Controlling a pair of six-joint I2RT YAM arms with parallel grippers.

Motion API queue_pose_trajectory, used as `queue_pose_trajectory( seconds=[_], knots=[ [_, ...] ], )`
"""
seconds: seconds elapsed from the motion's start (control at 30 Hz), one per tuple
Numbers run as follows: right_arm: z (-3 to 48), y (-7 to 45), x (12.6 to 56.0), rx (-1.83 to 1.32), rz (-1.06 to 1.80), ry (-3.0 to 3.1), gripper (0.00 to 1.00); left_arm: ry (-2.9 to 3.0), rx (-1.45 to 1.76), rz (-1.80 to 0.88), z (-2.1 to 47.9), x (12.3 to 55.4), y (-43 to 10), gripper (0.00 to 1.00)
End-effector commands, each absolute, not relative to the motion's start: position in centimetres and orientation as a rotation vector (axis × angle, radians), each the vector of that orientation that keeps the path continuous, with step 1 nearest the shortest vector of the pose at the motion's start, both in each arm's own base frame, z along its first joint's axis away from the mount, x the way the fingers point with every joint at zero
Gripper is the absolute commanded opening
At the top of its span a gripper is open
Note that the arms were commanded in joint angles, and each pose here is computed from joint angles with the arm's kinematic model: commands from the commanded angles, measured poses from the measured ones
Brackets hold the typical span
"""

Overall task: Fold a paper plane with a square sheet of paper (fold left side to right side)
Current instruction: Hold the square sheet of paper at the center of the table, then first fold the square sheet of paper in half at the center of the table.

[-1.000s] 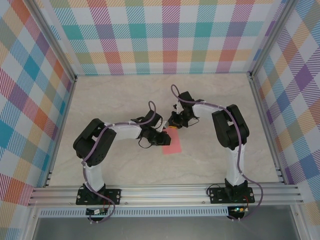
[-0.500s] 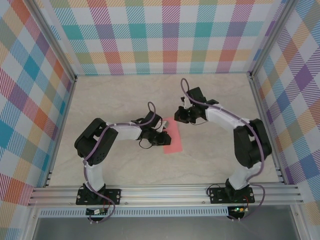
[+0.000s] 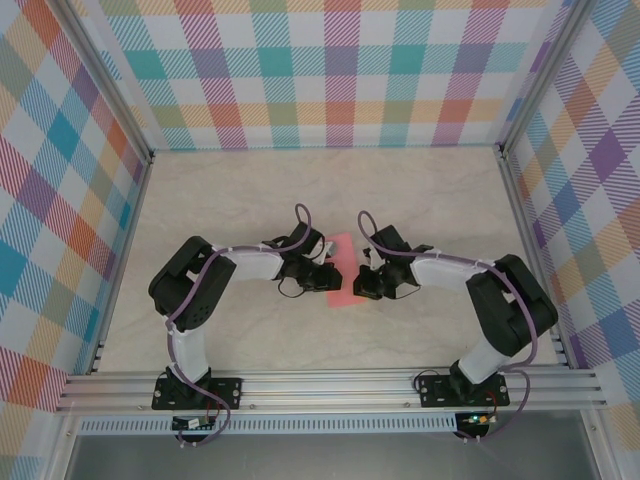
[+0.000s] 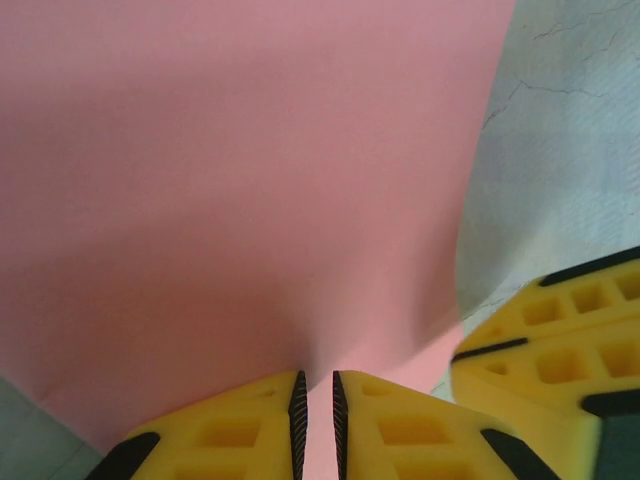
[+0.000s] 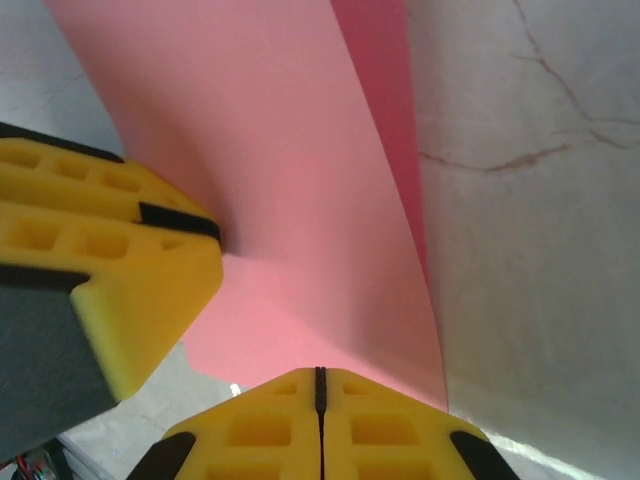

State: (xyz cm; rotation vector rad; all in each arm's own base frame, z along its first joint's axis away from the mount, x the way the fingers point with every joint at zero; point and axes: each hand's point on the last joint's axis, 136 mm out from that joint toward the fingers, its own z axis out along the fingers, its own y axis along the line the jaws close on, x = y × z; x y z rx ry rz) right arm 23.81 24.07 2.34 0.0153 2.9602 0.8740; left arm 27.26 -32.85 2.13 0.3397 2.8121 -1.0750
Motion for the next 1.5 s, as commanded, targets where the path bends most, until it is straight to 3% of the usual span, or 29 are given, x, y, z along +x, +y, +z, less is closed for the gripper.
queue_pose_trajectory(
  seconds=[0.0,0.43,1.07,1.47],
  knots=[
    [1.8,24.7,24.4,0.018,0.846,2.969,0.06,2.87,0.311,-0.988,1.1,26.6,-31.7,0.18],
    [-1.8,20.9,22.3,-0.04,0.494,3.154,0.06,2.813,0.282,-0.964,2.9,29.4,-32.2,0.2],
    [-2.1,19.8,21.8,-0.067,0.405,3.187,0.06,2.804,0.068,-0.878,0.6,35.4,-28.4,0.19],
    [-2.2,19.6,21.5,-0.077,0.392,3.198,0.06,2.733,0.002,-0.907,2.4,40.5,-28.5,0.19]
  ],
)
